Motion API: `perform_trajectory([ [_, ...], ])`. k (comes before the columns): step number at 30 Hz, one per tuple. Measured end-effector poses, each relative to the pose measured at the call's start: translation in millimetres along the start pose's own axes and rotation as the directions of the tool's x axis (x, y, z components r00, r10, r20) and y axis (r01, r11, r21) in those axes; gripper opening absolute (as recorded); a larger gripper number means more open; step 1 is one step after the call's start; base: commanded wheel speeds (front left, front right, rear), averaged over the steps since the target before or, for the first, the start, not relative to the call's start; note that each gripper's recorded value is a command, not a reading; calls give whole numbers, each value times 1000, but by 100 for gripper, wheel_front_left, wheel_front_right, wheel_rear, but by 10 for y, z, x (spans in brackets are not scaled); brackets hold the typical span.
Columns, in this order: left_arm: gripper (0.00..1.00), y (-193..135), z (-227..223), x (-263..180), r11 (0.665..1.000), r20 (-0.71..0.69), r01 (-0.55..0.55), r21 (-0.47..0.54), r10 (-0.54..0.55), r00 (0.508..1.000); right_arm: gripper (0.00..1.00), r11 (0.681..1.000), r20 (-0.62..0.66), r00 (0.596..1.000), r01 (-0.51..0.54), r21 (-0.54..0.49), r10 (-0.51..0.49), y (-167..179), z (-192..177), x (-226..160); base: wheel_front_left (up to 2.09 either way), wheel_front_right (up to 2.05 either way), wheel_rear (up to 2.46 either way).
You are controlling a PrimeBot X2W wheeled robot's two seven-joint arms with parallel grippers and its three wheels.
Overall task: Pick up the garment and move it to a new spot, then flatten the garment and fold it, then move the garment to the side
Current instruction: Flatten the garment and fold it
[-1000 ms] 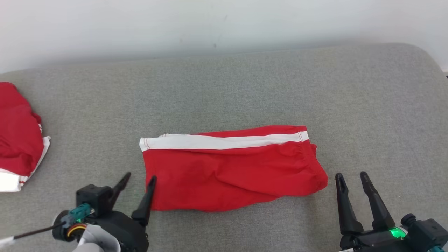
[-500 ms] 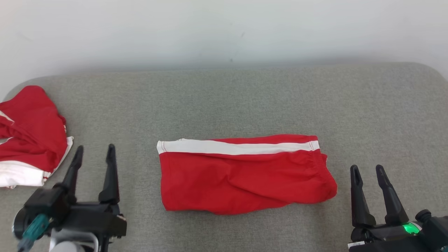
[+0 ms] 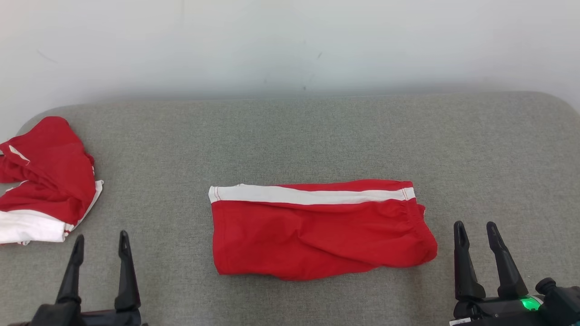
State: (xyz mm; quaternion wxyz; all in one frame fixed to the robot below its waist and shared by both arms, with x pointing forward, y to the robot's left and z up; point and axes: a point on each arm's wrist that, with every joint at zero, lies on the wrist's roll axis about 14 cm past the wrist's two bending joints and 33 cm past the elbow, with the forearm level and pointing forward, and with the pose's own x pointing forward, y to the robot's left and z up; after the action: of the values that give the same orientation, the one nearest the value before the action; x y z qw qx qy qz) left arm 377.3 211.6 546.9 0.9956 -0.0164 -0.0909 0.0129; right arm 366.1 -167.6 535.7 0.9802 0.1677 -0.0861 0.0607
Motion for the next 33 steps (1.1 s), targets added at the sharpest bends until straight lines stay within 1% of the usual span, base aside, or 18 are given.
perform_trajectory([
  [6, 100, -25, -141, -113, 1000, -38, 3, 15, -2, 999, 100, 1000, -22, 1000, 16, 1, -16, -34, -71, -42, 0, 0, 0],
  [10, 100, -37, -252, -163, 999, -71, 13, 46, -10, 997, 100, 1000, -50, 998, 28, -6, -28, -72, -154, -69, 0, 0, 0],
  [18, 100, -22, -368, -190, 999, -102, -3, 38, 6, 995, 100, 999, -101, 994, 35, -24, -37, -121, -314, -79, 0, 0, 0],
  [26, 100, -31, -386, -132, 1000, -100, -11, 26, 13, 995, 100, 996, -72, 997, -40, -78, 34, -63, -219, 308, 0, 0, 0],
  [28, 100, -49, -396, -121, 1000, -101, -6, 23, 9, 995, 100, 995, -84, 996, -47, -92, 39, -85, -252, 404, 0, 0, 0],
  [33, 100, -65, -406, -96, 1000, -101, -8, 9, 9, 995, 100, 989, -166, 985, -68, -129, 46, -130, -456, 620, 0, 0, 0],
])
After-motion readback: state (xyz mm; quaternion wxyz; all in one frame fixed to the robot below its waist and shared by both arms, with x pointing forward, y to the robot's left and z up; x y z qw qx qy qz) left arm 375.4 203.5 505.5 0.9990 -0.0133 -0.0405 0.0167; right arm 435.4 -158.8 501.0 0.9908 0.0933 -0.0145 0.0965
